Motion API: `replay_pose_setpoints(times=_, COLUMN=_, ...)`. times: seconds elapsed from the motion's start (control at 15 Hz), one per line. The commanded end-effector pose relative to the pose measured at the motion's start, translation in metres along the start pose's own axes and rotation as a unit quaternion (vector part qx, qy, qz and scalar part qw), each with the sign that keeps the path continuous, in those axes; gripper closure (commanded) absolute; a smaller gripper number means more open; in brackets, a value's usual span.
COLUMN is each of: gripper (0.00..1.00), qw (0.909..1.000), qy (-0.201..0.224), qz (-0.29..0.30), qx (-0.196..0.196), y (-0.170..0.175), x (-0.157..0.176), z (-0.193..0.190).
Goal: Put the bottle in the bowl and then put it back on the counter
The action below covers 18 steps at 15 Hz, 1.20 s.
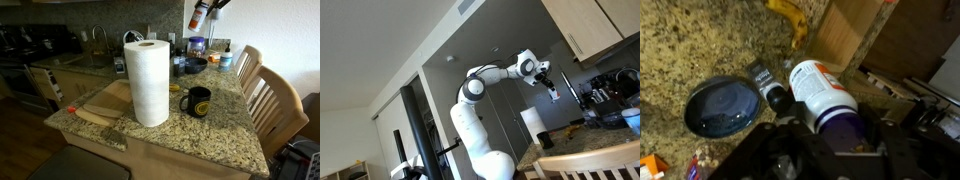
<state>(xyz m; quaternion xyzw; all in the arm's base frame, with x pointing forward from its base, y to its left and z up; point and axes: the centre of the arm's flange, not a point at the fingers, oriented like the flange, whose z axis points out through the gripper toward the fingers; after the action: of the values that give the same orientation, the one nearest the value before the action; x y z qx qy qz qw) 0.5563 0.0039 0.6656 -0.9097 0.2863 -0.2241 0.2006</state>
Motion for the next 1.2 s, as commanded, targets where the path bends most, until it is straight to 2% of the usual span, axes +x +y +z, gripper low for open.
replay_pose_setpoints(times=0.0, gripper=0.71, qw=0.9952, qy=-0.097, qz=0.006, qx=-0.013, y=0.020, x=-0.005, z=0.009)
replay_pose_setpoints(times=0.13, gripper=0.71, qw=0.9916, qy=-0.125, qz=-0.004, qx=-0.033, y=0.032, x=-0.011, z=0.043)
replay_pose_setpoints(times=0.27, gripper=0.71, qw=0.9933, qy=-0.104, qz=-0.023, qx=-0.044, y=0.043, x=-0.015, z=0.082)
replay_pose_setpoints(times=0.67, gripper=0.71, qw=0.9887, qy=-0.087, qz=-0.100, qx=-0.069, y=0.069, x=-0.038, z=0.194)
replay_pose_setpoints(times=0.87, gripper=0.71, qw=0.9854, qy=-0.055, qz=-0.140, qx=-0.079, y=0.078, x=-0.046, z=0.225)
replay_pose_setpoints(times=1.13, gripper=0.71, qw=0.9798, qy=-0.009, qz=-0.180, qx=-0.085, y=0.091, x=-0.051, z=0.248)
